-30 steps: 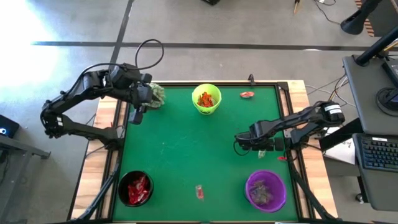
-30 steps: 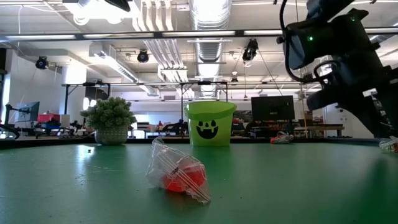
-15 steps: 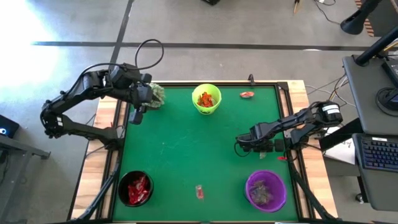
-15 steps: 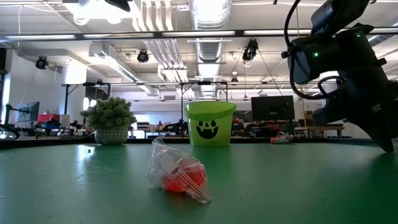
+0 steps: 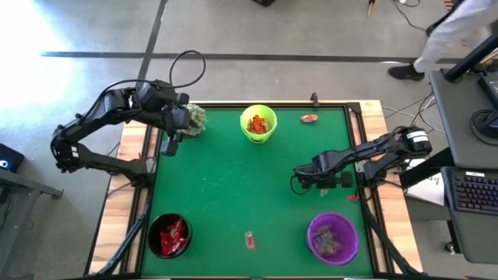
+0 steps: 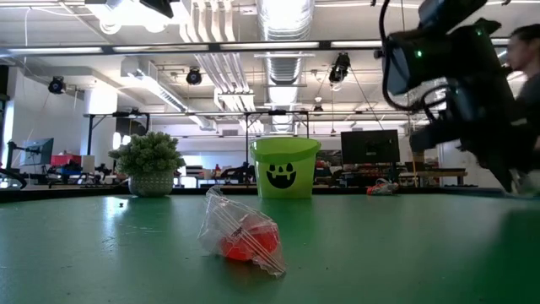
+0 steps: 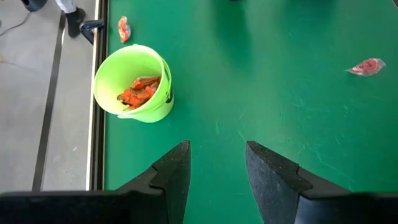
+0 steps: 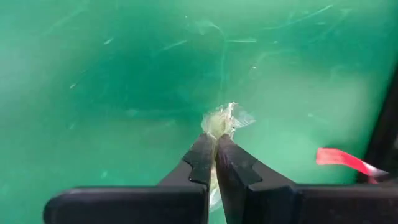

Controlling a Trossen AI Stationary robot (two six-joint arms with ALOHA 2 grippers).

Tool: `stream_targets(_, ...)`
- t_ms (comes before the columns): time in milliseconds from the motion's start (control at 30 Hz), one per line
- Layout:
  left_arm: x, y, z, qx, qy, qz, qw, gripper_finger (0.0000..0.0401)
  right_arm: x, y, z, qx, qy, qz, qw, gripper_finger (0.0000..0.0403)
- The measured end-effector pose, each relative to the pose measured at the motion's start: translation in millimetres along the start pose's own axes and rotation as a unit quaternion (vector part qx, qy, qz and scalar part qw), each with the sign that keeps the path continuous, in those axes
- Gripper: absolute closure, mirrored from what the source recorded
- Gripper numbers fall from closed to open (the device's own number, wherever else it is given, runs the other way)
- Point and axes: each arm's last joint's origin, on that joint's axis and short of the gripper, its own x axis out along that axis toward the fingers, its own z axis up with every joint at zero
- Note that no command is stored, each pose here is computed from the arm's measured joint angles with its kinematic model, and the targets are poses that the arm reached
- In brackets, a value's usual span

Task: Organize candy in baskets
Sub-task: Put the green candy into the violet bucket

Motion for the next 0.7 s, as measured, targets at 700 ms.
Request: stream_targets(700,0,1,-2,-0.039,0.016,0.021,0.999,0.0264,-178,1,-68,-0.187,-0.104,0.214,0.953,0.0394)
